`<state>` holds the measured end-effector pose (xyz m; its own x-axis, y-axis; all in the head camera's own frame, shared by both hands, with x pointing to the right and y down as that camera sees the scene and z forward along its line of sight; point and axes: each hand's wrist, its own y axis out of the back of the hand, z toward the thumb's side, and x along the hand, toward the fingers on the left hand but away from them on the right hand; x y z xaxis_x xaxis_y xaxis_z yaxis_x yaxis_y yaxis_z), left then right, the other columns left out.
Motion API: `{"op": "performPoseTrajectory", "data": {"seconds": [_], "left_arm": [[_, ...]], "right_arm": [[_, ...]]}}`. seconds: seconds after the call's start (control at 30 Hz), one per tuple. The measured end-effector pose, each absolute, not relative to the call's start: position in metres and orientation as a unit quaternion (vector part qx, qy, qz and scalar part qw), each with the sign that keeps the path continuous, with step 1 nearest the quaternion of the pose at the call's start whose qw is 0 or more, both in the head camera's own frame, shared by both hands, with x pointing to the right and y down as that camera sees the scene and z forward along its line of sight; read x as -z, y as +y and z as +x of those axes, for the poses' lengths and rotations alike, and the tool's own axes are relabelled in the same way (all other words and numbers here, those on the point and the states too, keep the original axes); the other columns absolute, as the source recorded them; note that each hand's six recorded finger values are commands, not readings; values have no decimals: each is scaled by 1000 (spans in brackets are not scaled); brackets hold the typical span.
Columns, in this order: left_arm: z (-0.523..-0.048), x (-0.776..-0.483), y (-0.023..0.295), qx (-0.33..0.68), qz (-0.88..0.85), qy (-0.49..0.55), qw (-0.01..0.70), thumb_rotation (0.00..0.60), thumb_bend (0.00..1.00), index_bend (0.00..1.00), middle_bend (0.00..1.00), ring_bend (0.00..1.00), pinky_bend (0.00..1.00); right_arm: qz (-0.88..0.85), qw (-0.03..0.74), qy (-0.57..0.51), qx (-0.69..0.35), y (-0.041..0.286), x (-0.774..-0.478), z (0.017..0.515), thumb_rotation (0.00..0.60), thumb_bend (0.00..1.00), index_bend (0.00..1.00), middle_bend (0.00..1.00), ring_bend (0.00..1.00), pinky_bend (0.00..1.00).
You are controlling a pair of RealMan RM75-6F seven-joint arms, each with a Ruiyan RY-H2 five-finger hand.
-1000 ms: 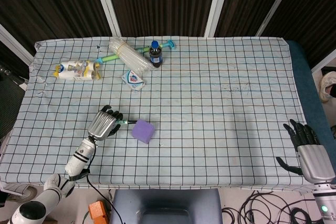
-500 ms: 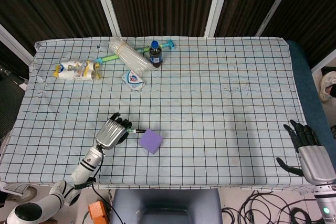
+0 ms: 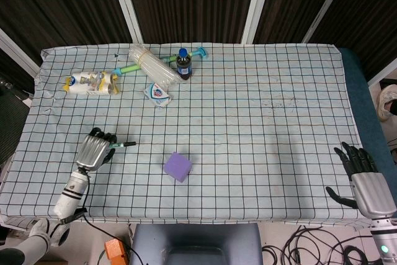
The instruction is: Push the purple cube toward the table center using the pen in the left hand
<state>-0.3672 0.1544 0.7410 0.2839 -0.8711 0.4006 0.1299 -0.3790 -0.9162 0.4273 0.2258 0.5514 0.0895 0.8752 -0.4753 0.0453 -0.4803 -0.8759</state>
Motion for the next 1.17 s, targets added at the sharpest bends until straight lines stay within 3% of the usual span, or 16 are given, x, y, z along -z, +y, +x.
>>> {"op": "performPoseTrajectory", "data": {"seconds": [0.2, 0.4, 0.67, 0.83, 1.0, 1.17], "left_arm": [[-420, -743, 176, 560, -645, 297, 428, 600, 435, 451, 442, 263, 211], [-422, -744, 184, 559, -650, 291, 425, 600, 431, 298, 300, 169, 162], [-426, -731, 194, 543, -655, 315, 420, 600, 423, 160, 205, 97, 93], [-431, -692, 206, 502, -655, 369, 428, 600, 409, 4, 65, 0, 7], [-427, -648, 233, 476, -674, 396, 404, 600, 392, 0, 0, 0, 0], [-425, -602, 258, 484, -680, 395, 384, 600, 394, 0, 0, 0, 0]], "right_arm": [[-643, 365, -350, -575, 229, -555, 424, 600, 375, 0, 0, 0, 0], [-643, 363, -353, -575, 228, -554, 425, 600, 376, 0, 0, 0, 0], [-642, 363, -365, -568, 230, -545, 430, 600, 376, 0, 0, 0, 0], [-638, 366, -369, -568, 233, -541, 433, 600, 376, 0, 0, 0, 0], [-636, 368, -367, -570, 234, -543, 432, 600, 376, 0, 0, 0, 0], [-639, 370, -358, -571, 234, -547, 427, 600, 375, 0, 0, 0, 0]]}}
